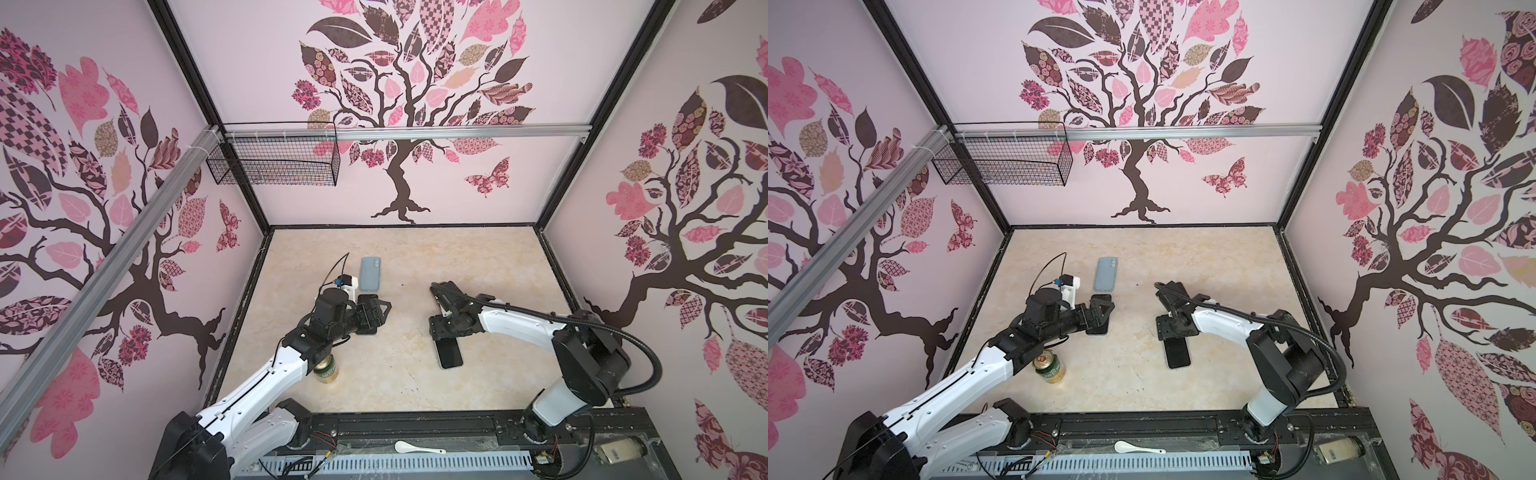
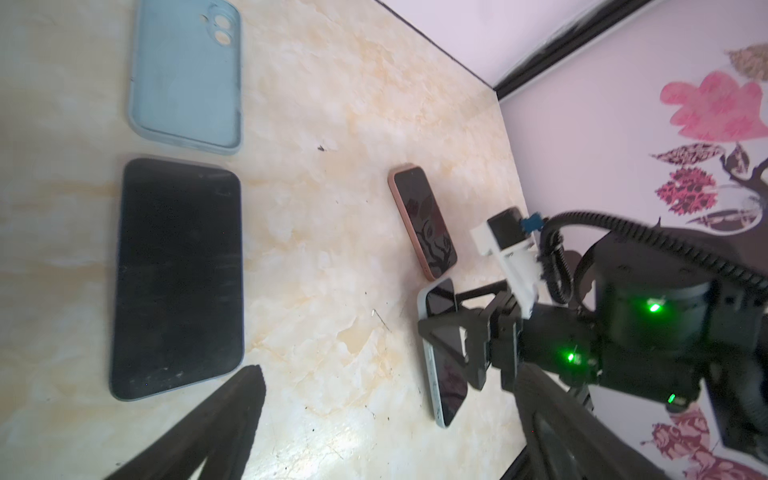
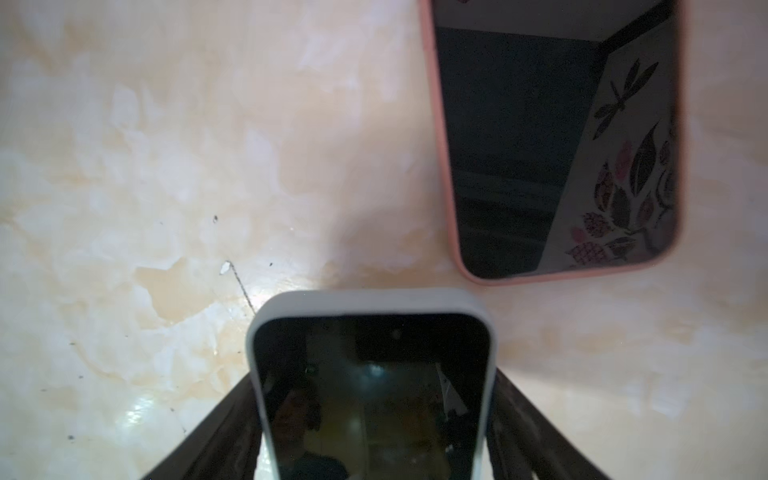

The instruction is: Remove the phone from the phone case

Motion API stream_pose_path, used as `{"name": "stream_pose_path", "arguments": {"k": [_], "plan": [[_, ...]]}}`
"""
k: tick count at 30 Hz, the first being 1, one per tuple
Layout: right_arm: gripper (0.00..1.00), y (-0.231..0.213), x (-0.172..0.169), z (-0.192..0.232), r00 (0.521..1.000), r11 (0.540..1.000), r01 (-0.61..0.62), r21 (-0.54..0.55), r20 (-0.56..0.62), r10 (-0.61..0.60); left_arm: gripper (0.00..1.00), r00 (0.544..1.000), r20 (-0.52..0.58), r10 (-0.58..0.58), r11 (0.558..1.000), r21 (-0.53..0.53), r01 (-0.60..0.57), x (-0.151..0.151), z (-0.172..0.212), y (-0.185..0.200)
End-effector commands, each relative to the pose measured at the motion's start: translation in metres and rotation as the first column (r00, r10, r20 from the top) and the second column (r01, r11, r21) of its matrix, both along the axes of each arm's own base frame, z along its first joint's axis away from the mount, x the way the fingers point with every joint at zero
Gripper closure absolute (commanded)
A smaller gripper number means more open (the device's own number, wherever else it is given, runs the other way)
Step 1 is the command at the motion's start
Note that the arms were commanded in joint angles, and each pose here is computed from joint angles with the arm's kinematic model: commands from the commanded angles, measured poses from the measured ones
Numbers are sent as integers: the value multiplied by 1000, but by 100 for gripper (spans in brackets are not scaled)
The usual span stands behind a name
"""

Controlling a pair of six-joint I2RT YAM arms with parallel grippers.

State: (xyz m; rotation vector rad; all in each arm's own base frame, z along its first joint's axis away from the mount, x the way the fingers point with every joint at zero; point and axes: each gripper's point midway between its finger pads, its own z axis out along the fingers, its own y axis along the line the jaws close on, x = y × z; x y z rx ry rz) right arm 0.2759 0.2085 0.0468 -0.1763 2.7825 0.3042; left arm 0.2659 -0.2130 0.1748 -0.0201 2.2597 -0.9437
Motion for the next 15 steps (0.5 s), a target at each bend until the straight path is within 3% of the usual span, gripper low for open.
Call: {"name": "stream_pose_path", "arguments": {"k": [1, 7, 15], "plan": [[62, 15, 10, 36, 995, 976, 65, 205, 60, -79, 4, 994, 72, -82, 997, 19, 81, -8, 11, -20], [71, 6, 16, 54, 979, 899, 176, 400, 27, -204, 4, 984, 31, -175, 984, 38, 174, -39, -24, -47], [79, 2, 20, 69, 957, 780, 264, 568, -57, -283, 6, 950, 25, -310, 947, 97, 306, -58, -50, -92]]}}
